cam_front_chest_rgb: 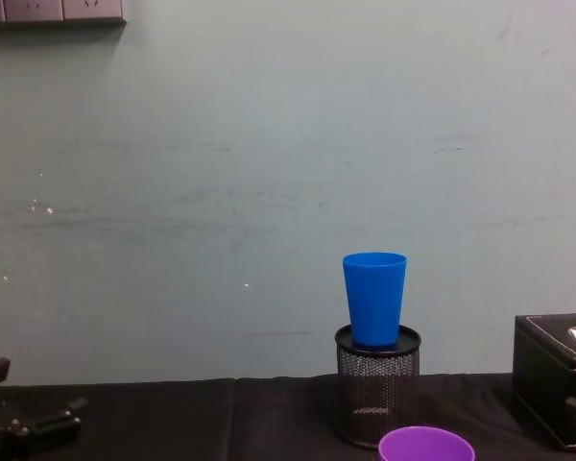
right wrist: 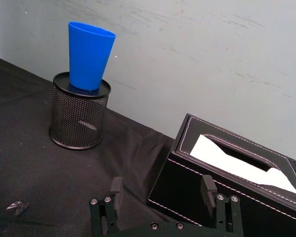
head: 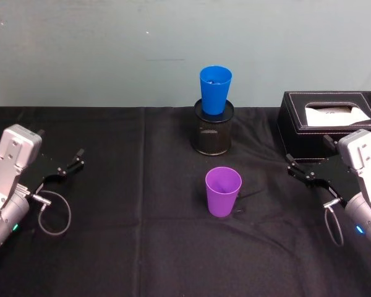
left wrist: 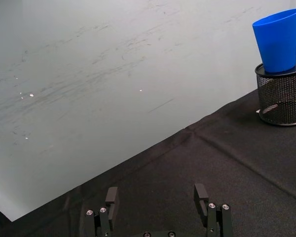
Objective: Pick up one cup with a gripper and tap it against the other cup.
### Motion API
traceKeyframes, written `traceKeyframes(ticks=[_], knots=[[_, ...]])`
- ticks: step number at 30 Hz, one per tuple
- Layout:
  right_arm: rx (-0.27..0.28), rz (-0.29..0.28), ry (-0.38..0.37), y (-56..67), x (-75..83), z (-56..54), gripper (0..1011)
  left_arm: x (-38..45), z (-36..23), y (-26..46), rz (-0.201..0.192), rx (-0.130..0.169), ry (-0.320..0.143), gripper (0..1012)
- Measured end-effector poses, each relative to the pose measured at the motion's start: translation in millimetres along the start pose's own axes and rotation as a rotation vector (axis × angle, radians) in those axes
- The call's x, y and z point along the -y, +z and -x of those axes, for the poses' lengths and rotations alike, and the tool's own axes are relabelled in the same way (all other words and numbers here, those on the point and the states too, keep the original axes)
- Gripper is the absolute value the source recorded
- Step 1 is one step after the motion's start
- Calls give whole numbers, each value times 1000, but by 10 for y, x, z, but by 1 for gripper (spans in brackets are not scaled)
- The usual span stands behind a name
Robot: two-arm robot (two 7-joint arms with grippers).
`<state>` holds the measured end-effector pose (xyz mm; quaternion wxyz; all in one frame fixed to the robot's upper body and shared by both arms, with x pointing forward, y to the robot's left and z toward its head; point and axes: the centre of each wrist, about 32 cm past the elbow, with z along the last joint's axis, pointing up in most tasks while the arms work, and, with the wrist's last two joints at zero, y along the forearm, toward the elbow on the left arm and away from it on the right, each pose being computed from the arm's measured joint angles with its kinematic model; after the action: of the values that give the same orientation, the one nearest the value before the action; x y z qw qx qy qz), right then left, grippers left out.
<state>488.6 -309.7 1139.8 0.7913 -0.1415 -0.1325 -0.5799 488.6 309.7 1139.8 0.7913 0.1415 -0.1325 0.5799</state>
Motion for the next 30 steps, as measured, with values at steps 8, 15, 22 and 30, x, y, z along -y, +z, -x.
traceKeyframes(ticks=[8, 15, 22, 30], knots=[[0, 0, 0, 0, 0, 0, 1002, 0, 0, 0, 0, 0, 0, 1000], [0, 0, 0, 0, 0, 0, 1002, 0, 0, 0, 0, 0, 0, 1000], [-15, -9, 0, -30, 58, -60, 1002, 0, -1, 0, 0, 0, 0, 1000], [-108, -67, 127, -132, 322, -48, 1002, 0, 0, 0, 0, 0, 0, 1000]])
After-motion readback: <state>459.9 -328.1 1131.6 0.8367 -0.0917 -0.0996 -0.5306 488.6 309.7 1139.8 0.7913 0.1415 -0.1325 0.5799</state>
